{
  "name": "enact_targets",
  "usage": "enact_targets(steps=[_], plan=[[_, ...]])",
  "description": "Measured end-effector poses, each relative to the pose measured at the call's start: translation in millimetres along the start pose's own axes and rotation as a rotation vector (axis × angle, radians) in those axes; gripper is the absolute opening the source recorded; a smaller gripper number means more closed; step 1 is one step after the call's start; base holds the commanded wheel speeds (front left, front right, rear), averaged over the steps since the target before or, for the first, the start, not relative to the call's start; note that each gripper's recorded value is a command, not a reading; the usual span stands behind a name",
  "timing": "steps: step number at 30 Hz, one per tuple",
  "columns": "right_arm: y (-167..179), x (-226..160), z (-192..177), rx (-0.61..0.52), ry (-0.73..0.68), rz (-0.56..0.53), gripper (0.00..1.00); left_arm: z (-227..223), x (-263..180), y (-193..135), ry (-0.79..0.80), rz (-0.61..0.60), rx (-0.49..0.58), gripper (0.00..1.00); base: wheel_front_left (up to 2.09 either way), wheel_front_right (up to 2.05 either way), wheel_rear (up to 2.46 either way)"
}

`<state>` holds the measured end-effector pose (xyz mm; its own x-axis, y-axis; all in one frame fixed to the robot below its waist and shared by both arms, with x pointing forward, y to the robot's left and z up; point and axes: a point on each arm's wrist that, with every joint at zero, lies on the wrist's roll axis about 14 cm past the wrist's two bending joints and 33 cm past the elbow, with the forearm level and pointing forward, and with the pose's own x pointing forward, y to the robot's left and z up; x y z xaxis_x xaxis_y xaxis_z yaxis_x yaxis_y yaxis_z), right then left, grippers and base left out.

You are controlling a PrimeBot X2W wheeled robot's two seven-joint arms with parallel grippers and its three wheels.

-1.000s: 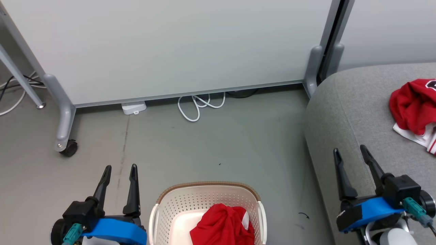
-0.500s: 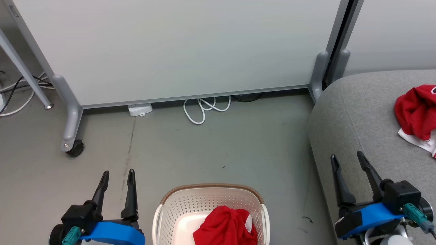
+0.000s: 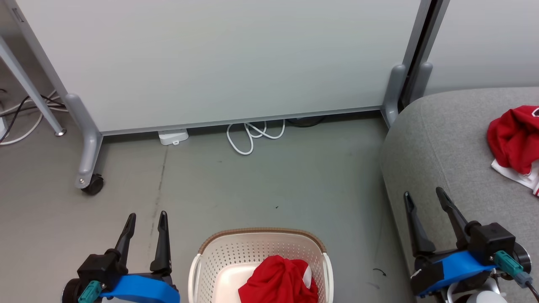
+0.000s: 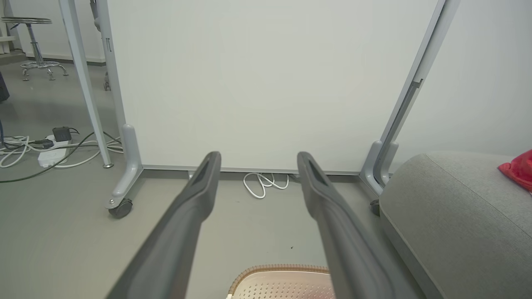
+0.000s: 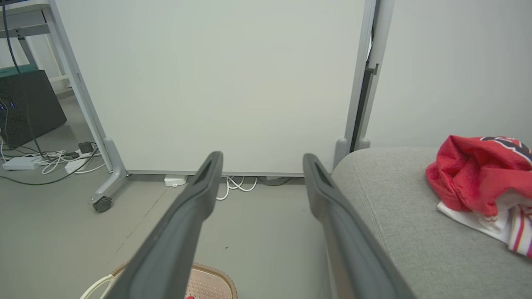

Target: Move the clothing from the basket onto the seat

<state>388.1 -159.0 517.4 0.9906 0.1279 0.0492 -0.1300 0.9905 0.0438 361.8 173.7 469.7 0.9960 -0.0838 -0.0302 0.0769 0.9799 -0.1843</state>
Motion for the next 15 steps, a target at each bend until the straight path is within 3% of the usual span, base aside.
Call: enact_targets(steps=[15], plan=[[-11,9,-12,-0.001,0.030,-0.026,1.00,-39,30,-27,0.120,-0.089,-0.002,1.00,0.00,0.00,0.00]])
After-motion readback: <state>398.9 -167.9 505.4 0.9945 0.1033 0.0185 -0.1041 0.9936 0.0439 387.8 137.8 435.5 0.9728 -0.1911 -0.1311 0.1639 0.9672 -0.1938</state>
